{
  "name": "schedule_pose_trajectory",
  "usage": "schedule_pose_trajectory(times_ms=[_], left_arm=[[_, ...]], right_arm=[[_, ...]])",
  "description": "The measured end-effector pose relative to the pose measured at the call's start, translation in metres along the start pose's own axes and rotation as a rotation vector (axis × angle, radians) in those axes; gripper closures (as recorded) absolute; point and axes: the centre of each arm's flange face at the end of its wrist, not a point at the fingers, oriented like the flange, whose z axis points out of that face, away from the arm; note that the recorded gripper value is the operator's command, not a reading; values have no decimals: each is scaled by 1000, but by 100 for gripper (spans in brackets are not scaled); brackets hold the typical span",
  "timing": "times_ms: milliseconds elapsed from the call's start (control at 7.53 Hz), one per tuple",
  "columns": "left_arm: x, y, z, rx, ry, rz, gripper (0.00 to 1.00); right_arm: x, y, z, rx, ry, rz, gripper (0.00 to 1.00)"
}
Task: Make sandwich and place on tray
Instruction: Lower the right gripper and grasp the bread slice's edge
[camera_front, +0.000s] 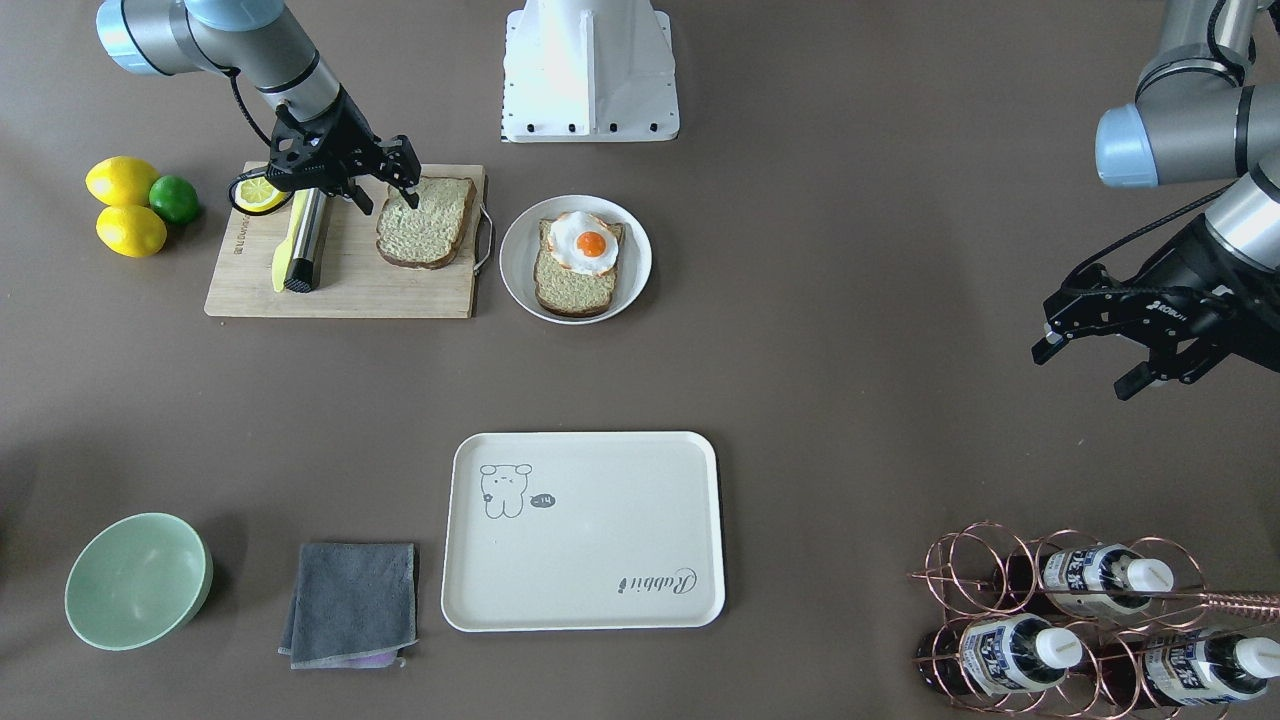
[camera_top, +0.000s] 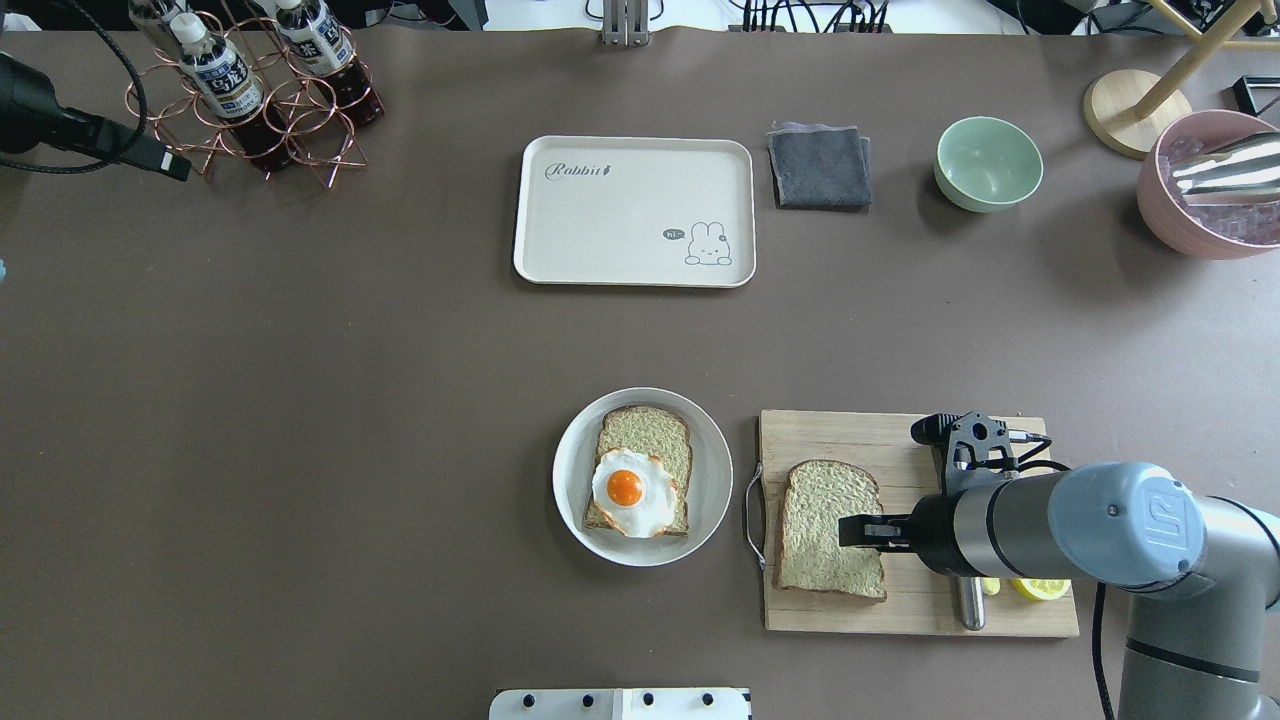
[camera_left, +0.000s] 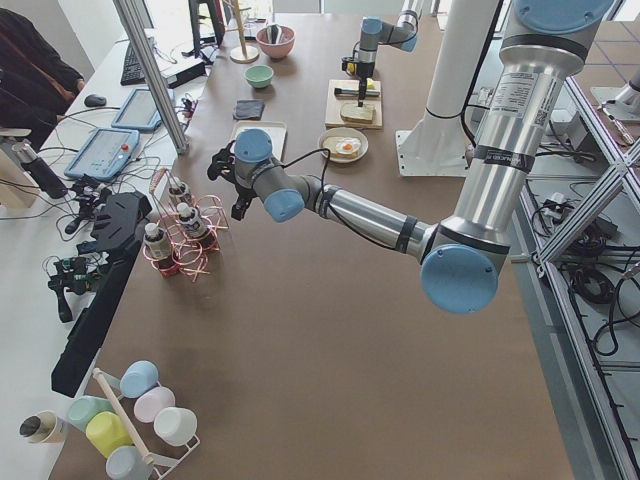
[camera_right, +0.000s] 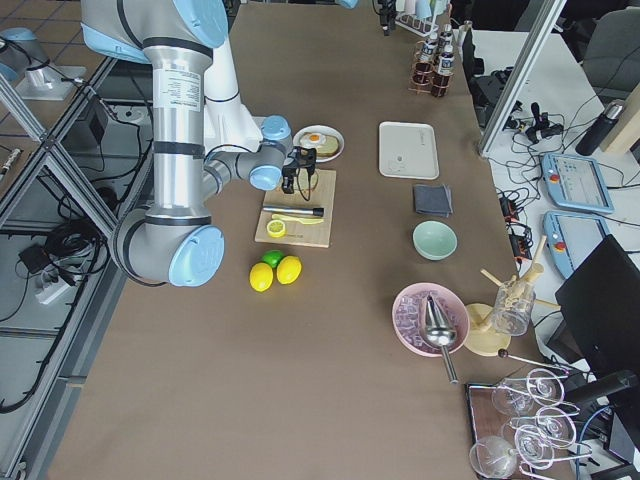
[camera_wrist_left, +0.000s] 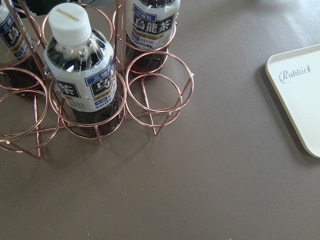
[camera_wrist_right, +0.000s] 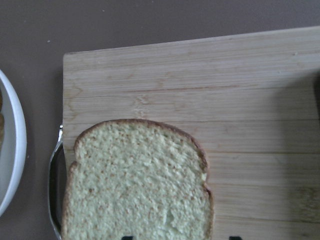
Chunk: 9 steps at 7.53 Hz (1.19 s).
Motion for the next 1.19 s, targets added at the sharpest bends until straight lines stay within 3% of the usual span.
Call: schedule_pose_trajectory(times_ms=[133, 398, 1062, 1195], left_arm=[[0, 0, 0, 0, 1, 0, 2], [2, -1, -1, 2, 3, 2, 2], [5, -2, -3, 6, 5, 6, 2], [5, -2, -3, 7, 5, 7, 2]], right_arm=[[1, 1, 1, 0, 2, -2, 33], [4, 2, 1, 0, 9, -1, 54], [9, 2, 4, 0, 19, 2, 53], [10, 2, 5, 0, 23, 2, 84]])
